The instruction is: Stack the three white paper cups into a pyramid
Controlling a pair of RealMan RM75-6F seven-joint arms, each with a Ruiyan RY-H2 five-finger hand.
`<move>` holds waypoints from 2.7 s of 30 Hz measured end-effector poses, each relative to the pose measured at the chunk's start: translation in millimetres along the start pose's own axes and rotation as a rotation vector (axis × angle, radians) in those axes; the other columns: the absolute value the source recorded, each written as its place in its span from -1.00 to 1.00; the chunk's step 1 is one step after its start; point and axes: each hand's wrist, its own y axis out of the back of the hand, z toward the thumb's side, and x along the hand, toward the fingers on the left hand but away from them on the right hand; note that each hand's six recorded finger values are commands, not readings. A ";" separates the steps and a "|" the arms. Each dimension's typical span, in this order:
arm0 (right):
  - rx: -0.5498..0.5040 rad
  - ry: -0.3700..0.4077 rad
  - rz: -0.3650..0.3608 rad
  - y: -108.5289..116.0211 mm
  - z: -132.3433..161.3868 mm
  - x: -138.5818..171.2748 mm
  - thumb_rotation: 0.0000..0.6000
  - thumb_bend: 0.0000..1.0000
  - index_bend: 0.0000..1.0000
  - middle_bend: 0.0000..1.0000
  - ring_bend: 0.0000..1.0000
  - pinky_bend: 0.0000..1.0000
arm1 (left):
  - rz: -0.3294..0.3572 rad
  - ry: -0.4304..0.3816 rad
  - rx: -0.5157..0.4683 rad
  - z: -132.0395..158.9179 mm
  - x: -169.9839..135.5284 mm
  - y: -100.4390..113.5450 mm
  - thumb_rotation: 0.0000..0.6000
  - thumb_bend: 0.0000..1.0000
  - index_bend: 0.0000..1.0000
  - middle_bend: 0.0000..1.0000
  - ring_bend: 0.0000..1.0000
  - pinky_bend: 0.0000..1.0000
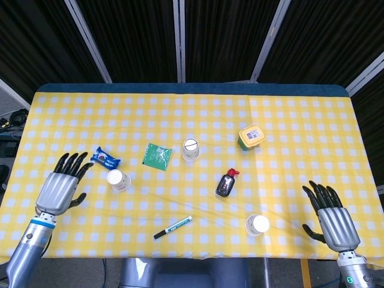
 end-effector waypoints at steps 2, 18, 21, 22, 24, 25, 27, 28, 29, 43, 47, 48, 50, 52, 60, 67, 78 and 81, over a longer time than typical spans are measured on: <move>0.000 0.001 0.004 -0.8 0.2 -0.2 1.00 -0.75 -0.86 -1.00 -1.00 -1.00 | -0.024 -0.008 0.012 5.6 7.2 -3.7 1.00 -0.44 -0.58 -1.00 -1.00 -1.00; -0.019 -0.002 0.028 -4.2 -2.4 -2.3 1.00 -0.75 -0.86 -1.00 -1.00 -1.00 | -0.139 -0.050 0.066 54.4 55.3 -23.4 1.00 -0.34 -0.58 -1.00 -1.00 -1.00; -0.021 -0.004 0.030 -4.3 -3.1 -2.7 1.00 -0.75 -0.86 -1.00 -1.00 -1.00 | -0.162 -0.044 0.078 58.2 62.0 -26.6 1.00 -0.41 -0.58 -1.00 -1.00 -1.00; -0.022 -0.006 0.031 -4.5 -3.5 -2.8 1.00 -0.75 -0.86 -1.00 -1.00 -1.00 | -0.168 -0.042 0.082 59.3 63.9 -27.6 1.00 -0.43 -0.58 -1.00 -1.00 -1.00; -0.022 -0.007 0.033 -4.9 -4.1 -3.0 1.00 -0.75 -0.86 -1.00 -1.00 -1.00 | -0.181 -0.037 0.089 61.6 68.2 -29.5 1.00 -0.43 -0.58 -1.00 -1.00 -1.00; -0.022 -0.007 0.034 -5.1 -4.3 -3.1 1.00 -0.75 -0.86 -1.00 -1.00 -1.00 | -0.185 -0.035 0.091 62.5 69.9 -30.3 1.00 -0.44 -0.58 -1.00 -1.00 -1.00; -0.022 -0.008 0.036 -5.5 -4.5 -3.3 1.00 -0.75 -0.86 -1.00 -1.00 -1.00 | -0.190 -0.029 0.094 63.8 73.0 -31.9 1.00 -0.43 -0.58 -1.00 -1.00 -1.00; -0.022 -0.008 0.036 -5.6 -4.5 -3.3 1.00 -0.75 -0.86 -1.00 -1.00 -1.00 | -0.192 -0.026 0.097 64.0 73.9 -32.5 1.00 -0.43 -0.57 -1.00 -1.00 -1.00; -0.021 -0.008 0.036 -5.7 -4.4 -3.3 1.00 -0.75 -0.86 -1.00 -1.00 -1.00 | -0.193 -0.023 0.100 63.6 74.4 -33.1 1.00 -0.43 -0.56 -1.00 -1.00 -1.00; -0.016 -0.007 0.041 -7.9 -3.5 -3.1 1.00 -0.75 -0.86 -1.00 -1.00 -1.00 | -0.201 0.022 0.112 54.9 79.3 -43.2 1.00 -0.41 -0.15 -1.00 -1.00 -1.00; -0.015 -0.009 0.043 -8.4 -4.0 -3.2 1.00 -0.75 -0.86 -1.00 -1.00 -1.00 | -0.191 0.021 0.097 56.2 80.8 -42.1 1.00 -0.40 -0.13 -1.00 -1.00 -1.00; -0.015 -0.010 0.043 -8.6 -4.3 -3.3 1.00 -0.75 -0.86 -1.00 -1.00 -1.00 | -0.185 0.018 0.094 57.1 81.1 -40.9 1.00 -0.40 -0.13 -1.00 -1.00 -1.00; -0.016 -0.013 0.047 -9.4 -5.3 -3.8 1.00 -0.75 -0.86 -1.00 -1.00 -1.00 | -0.169 0.006 0.085 60.4 81.1 -36.5 1.00 -0.40 -0.13 -1.00 -1.00 -1.00; -0.016 -0.018 0.051 -10.3 -6.6 -4.7 1.00 -0.75 -0.86 -1.00 -1.00 -1.00 | -0.153 -0.011 0.074 65.1 80.4 -29.9 1.00 -0.40 -0.13 -1.00 -1.00 -1.00; -0.033 -0.050 0.054 -10.1 -16.2 -9.9 1.00 -0.75 -0.86 -1.00 -1.00 -1.00 | -0.076 -0.084 0.048 91.5 91.1 13.2 1.00 -0.40 -0.13 -1.00 -1.00 -1.00; -0.053 -0.082 0.047 -6.3 -27.8 -13.9 1.00 -0.75 -0.86 -1.00 -1.00 -1.00 | -0.054 -0.115 0.073 114.0 116.1 36.5 1.00 -0.40 -0.13 -1.00 -1.00 -1.00; -0.068 -0.134 0.055 -6.2 -46.7 -21.6 1.00 -0.75 -0.86 -1.00 -1.00 -1.00 | -0.085 -0.107 0.103 135.4 166.4 35.1 1.00 -0.40 -0.10 -1.00 -1.00 -1.00; -0.073 -0.152 0.050 -4.9 -52.1 -23.5 1.00 -0.75 -0.86 -1.00 -1.00 -1.00 | -0.076 -0.114 0.105 141.9 179.4 34.1 1.00 -0.40 -0.10 -1.00 -1.00 -1.00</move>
